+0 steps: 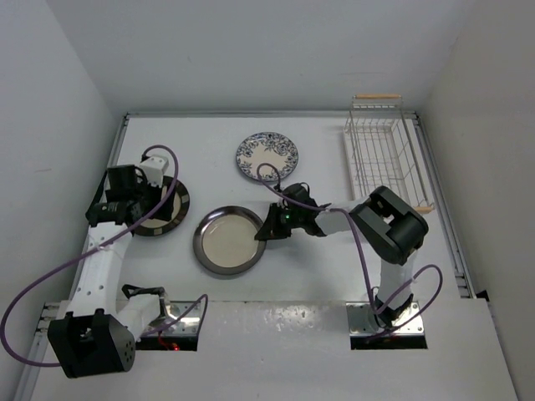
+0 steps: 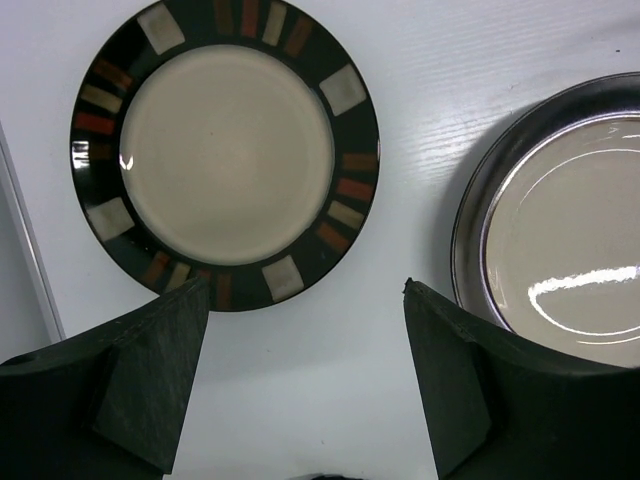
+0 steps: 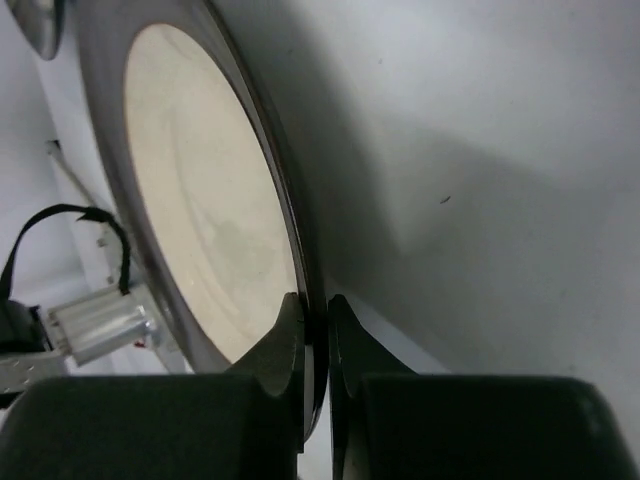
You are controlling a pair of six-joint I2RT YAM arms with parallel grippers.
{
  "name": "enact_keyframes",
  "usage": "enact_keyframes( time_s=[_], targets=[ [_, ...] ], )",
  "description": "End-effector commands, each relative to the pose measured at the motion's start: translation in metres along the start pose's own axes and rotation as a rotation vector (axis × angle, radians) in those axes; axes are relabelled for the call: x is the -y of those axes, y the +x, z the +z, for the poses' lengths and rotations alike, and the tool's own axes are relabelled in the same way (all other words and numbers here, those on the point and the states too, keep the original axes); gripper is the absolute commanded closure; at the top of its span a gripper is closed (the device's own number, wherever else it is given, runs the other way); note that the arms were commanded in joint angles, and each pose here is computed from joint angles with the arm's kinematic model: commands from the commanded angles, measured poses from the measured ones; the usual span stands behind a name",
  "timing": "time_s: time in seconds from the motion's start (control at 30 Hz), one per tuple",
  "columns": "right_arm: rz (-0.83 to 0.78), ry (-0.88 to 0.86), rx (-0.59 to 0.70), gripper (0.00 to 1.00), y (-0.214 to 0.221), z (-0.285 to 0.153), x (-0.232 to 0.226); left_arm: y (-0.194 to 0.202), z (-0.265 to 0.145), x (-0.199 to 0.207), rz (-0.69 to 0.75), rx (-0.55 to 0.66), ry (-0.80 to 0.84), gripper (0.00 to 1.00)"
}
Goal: Load the plates into the dish rack
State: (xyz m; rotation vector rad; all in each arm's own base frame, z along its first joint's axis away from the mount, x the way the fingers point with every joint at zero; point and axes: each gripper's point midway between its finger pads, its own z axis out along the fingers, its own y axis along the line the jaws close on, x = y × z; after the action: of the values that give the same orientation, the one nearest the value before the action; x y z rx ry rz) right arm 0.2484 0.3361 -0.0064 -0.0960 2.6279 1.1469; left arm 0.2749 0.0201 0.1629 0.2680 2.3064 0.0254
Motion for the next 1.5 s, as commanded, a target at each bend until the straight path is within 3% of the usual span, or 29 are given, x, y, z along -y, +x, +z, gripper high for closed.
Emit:
enact_keyframes(
  time_s=[0.0,0.17,0.23,0.27,0.37,0.47,0.57,0.6,0.7,0.9,1.13,1.3,1.47],
  targets=[
    [-0.021,-0.076,0.058,1.00,-0.012,-0.014,-0.021,-0.007,-0.002,0.000,-0.019,0.048,0.000,0.18],
    [-0.191,-0.074,0.206,1.00,-0.060,-0.071,-0.056,-0.009,-0.002,-0.001,-0.017,0.057,-0.003,0.18],
    [-0.368,-0.031,0.341,1.00,-0.100,-0.125,-0.094,-0.009,-0.002,-0.001,-0.017,0.057,-0.003,0.18],
    [-0.419,0.007,0.372,1.00,-0.108,-0.150,-0.097,-0.009,-0.002,-0.001,-0.017,0.057,-0.003,0.18],
    [-0.543,0.080,0.624,1.00,-0.170,-0.250,-0.137,-0.008,-0.002,-0.003,-0.023,0.056,-0.010,0.18],
    [-0.596,0.272,0.838,1.00,-0.212,-0.353,-0.132,-0.008,-0.002,-0.003,-0.023,0.056,-0.010,0.18],
    [-0.665,0.576,1.007,1.00,-0.232,-0.436,-0.116,-0.010,-0.004,-0.004,-0.022,0.065,-0.012,0.18],
    [-0.599,0.761,1.083,1.00,-0.238,-0.477,-0.088,-0.010,-0.004,-0.004,-0.022,0.065,-0.012,0.18],
    [-0.677,1.120,1.135,1.00,-0.241,-0.547,-0.061,-0.012,-0.004,-0.004,-0.020,0.073,-0.015,0.18],
    [-0.693,1.336,1.002,1.00,-0.238,-0.544,0.015,-0.010,-0.005,-0.003,-0.020,0.073,-0.015,0.18],
    [-0.595,1.314,0.933,1.00,-0.218,-0.511,0.082,-0.011,-0.007,-0.004,-0.018,0.082,-0.018,0.18],
    [-0.627,1.367,0.859,1.00,-0.203,-0.499,0.111,-0.012,-0.006,-0.002,-0.018,0.084,-0.009,0.18],
    [-0.601,1.396,0.897,1.00,-0.201,-0.505,0.111,-0.012,-0.006,-0.002,-0.018,0.084,-0.009,0.18]
  ],
)
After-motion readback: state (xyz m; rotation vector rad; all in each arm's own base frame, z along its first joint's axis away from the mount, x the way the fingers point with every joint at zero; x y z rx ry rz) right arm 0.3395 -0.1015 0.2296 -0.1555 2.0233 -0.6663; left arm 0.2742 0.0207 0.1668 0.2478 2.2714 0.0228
